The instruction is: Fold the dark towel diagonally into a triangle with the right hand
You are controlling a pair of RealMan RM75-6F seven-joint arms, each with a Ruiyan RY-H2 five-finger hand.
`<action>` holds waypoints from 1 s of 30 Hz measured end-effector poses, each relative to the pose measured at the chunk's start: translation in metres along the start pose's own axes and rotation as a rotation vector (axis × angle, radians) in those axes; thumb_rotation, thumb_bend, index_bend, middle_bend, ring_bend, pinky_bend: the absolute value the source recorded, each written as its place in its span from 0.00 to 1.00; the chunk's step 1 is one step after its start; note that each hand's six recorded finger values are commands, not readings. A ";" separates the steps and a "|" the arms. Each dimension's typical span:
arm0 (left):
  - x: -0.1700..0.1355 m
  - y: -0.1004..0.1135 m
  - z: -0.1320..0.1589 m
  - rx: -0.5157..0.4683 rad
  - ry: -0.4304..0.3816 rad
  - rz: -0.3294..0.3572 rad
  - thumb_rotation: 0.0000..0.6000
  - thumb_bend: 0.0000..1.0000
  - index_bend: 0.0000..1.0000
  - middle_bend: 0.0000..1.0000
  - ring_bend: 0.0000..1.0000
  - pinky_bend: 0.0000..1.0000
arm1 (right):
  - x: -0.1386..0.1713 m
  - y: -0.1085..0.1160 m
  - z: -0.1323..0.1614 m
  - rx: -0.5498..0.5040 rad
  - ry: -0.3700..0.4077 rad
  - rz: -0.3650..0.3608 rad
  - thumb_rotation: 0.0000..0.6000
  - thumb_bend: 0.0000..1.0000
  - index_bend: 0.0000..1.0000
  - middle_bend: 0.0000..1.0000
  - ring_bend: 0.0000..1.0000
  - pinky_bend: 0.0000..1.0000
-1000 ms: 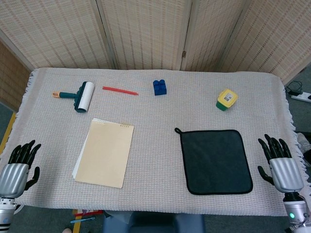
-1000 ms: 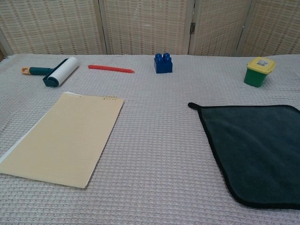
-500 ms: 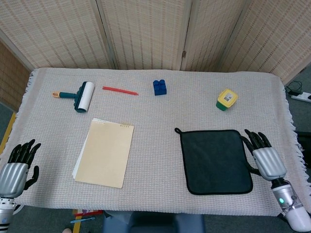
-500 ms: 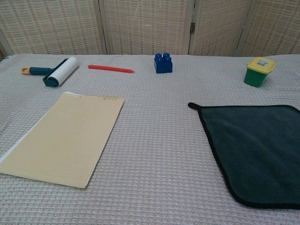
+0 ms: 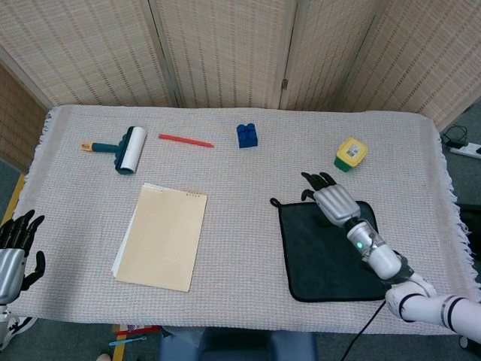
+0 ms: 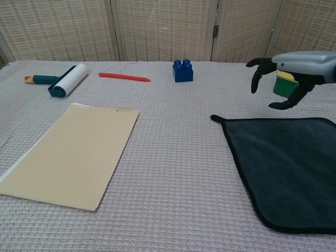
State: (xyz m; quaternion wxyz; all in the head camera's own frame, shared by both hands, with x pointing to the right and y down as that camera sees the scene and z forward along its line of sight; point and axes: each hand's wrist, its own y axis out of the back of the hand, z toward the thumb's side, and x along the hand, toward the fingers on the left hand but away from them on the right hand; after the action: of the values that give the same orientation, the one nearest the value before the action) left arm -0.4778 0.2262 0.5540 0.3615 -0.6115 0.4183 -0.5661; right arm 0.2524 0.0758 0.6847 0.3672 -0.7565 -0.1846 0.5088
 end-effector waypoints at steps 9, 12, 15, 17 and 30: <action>-0.001 0.010 -0.008 -0.030 0.014 0.016 1.00 0.74 0.06 0.03 0.00 0.00 | -0.052 -0.028 0.025 0.048 0.011 0.020 1.00 0.40 0.41 0.03 0.07 0.00; -0.001 0.012 -0.010 -0.038 0.018 0.021 1.00 0.74 0.06 0.03 0.00 0.00 | -0.062 -0.039 0.032 0.056 0.013 0.032 1.00 0.40 0.41 0.03 0.07 0.00; -0.001 0.015 -0.011 -0.042 0.019 0.026 1.00 0.74 0.06 0.03 0.00 0.00 | -0.069 -0.046 0.036 0.064 0.014 0.037 1.00 0.40 0.41 0.03 0.07 0.00; -0.002 0.016 -0.011 -0.043 0.016 0.033 1.00 0.74 0.06 0.03 0.00 0.00 | -0.073 -0.049 0.038 0.072 0.015 0.042 1.00 0.40 0.41 0.03 0.07 0.00; -0.001 0.019 -0.013 -0.039 -0.003 0.045 1.00 0.74 0.09 0.03 0.00 0.00 | -0.092 -0.057 0.040 0.102 -0.001 0.072 1.00 0.40 0.42 0.03 0.08 0.00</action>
State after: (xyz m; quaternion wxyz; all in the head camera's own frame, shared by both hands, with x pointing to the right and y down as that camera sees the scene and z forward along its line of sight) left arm -0.4931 0.2197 0.5373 0.3630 -0.6097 0.4422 -0.5486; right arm 0.1836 0.0676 0.7770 0.3865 -0.7428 -0.1314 0.5307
